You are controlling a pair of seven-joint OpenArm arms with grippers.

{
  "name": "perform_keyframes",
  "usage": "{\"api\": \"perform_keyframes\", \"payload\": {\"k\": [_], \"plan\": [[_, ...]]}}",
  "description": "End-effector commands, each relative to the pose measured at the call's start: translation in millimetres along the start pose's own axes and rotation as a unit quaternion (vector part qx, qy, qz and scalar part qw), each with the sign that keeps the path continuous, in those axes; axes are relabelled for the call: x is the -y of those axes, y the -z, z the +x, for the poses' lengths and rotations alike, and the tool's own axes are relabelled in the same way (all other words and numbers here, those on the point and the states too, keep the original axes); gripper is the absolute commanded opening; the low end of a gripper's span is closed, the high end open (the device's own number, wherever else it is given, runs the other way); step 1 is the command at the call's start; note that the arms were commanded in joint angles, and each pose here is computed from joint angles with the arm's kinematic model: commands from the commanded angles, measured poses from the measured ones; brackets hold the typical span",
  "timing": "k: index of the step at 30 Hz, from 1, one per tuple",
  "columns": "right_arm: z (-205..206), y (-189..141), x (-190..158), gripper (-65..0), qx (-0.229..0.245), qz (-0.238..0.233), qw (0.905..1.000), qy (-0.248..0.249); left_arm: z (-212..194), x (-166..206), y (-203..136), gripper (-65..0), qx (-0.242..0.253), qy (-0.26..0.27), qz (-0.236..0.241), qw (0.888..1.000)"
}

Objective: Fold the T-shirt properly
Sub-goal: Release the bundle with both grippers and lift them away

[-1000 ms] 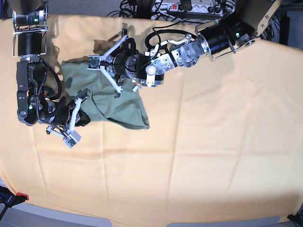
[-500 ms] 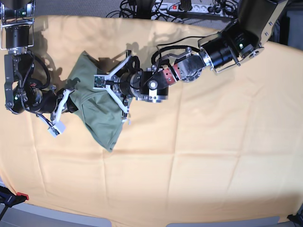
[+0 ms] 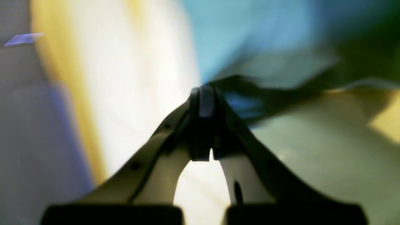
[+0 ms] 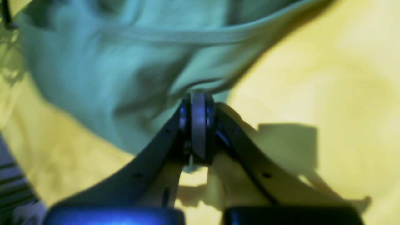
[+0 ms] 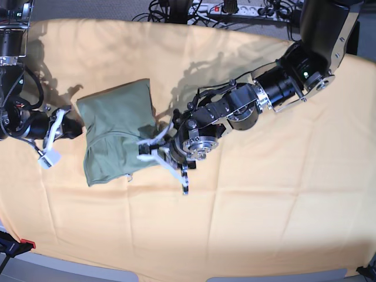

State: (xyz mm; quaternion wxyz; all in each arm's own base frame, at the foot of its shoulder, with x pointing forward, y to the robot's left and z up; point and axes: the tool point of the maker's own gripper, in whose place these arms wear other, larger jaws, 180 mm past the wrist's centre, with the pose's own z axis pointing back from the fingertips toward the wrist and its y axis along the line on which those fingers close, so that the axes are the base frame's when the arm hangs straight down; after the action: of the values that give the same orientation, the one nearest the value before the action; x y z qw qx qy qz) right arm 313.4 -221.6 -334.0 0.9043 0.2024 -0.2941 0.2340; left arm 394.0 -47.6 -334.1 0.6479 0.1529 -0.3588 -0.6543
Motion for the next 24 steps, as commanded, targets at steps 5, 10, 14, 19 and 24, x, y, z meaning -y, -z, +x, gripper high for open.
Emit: {"api": "perform_keyframes", "payload": {"k": [5, 10, 14, 19, 24], "plan": [[7.7, -17.3, 16.2, -65.0, 0.021, -0.031, 0.9993, -0.003, -4.2, -64.3, -11.9, -65.0, -0.007, -0.032, 0.117, 0.993], [-14.1, -9.7, 11.9, -65.0, 0.018, -0.031, 0.9993, 0.010, -20.4, -86.0, -17.2, -65.0, -0.019, -0.092, 0.158, 0.983], [-25.6, -5.4, 6.7, -65.0, 0.006, -0.024, 0.9995, 0.018, -34.4, -111.2, -24.3, -65.0, -0.021, -0.144, 0.177, 0.973], [-42.7, 7.3, -10.2, -65.0, 0.001, -0.001, 0.9992, 0.039, -45.5, -126.0, -29.1, -65.0, 0.005, -0.241, 0.133, 0.961], [-45.9, 13.1, -31.2, -65.0, 0.007, 0.044, 0.9969, 0.065, -42.9, -130.9, -35.5, -65.0, 0.053, -0.297, 0.070, 0.951]]}}
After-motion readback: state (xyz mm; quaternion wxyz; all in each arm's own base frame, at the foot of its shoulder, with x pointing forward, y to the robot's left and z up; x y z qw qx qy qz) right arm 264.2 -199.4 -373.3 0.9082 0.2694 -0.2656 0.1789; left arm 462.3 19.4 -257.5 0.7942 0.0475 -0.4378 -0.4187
